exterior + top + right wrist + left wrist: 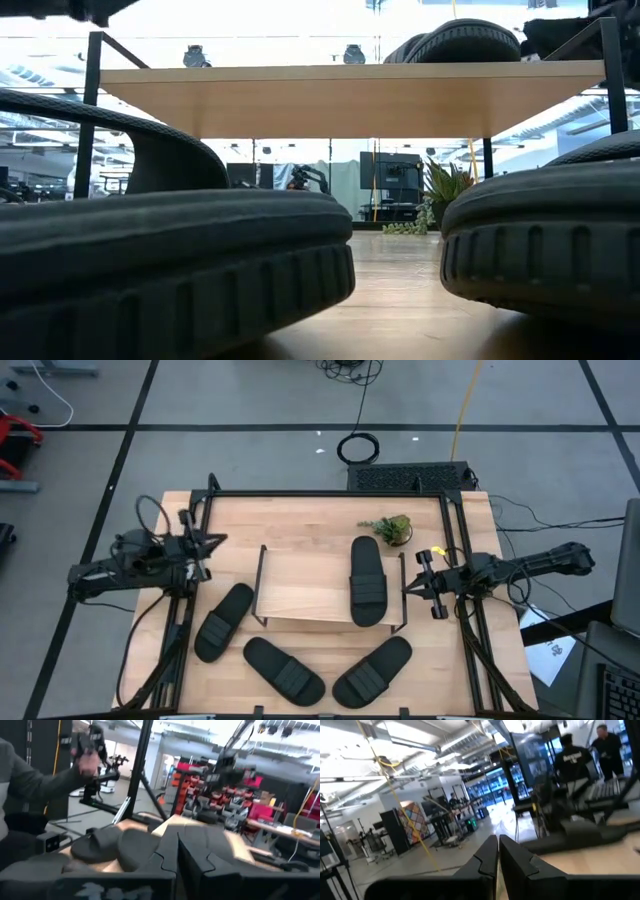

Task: Pick and place slides into the shelf
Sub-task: Put the slide on the shelf

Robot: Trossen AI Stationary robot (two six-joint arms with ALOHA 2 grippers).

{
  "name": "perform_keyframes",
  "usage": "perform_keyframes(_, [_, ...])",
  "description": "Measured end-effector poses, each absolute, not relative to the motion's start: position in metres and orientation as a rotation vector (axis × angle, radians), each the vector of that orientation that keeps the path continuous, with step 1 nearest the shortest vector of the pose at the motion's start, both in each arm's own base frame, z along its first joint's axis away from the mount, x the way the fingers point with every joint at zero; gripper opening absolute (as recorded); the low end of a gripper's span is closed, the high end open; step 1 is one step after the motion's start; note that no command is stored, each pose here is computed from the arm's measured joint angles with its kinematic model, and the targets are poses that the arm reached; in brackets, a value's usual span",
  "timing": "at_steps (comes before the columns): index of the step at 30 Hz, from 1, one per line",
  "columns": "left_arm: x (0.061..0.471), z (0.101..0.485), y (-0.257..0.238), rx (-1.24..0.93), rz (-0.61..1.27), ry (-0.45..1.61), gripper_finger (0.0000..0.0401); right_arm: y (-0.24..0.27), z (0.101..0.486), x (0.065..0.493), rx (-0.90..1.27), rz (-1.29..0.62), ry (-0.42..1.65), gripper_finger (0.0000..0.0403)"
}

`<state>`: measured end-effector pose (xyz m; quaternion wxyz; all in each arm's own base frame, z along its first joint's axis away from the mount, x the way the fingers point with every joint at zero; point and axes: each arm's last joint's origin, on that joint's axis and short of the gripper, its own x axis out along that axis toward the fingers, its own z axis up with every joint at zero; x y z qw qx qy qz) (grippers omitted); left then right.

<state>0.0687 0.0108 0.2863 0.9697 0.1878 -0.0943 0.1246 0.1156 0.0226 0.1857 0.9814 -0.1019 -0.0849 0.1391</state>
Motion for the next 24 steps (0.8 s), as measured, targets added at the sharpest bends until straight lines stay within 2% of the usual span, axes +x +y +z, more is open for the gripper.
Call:
perform_keyframes(5, [0.067,0.337,0.011,0.39,0.255,-0.205,0.0026,0.023,0.189,0.115,-0.224,0.278,-0.218,0.0])
perform_keyframes(10, [0.073,0.366,0.012,0.376,0.214,0.079,0.0026,0.024,0.188,0.115,-0.219,0.31,-0.215,0.0])
perform_keyframes(17, [0.095,0.368,0.014,0.261,0.125,0.595,0.0026,0.025,0.191,0.114,-0.221,0.33,-0.244,0.0])
perform_keyframes(24, [0.111,0.352,0.008,0.116,-0.151,0.849,0.0026,0.025,0.191,0.115,-0.19,0.337,-0.207,0.0])
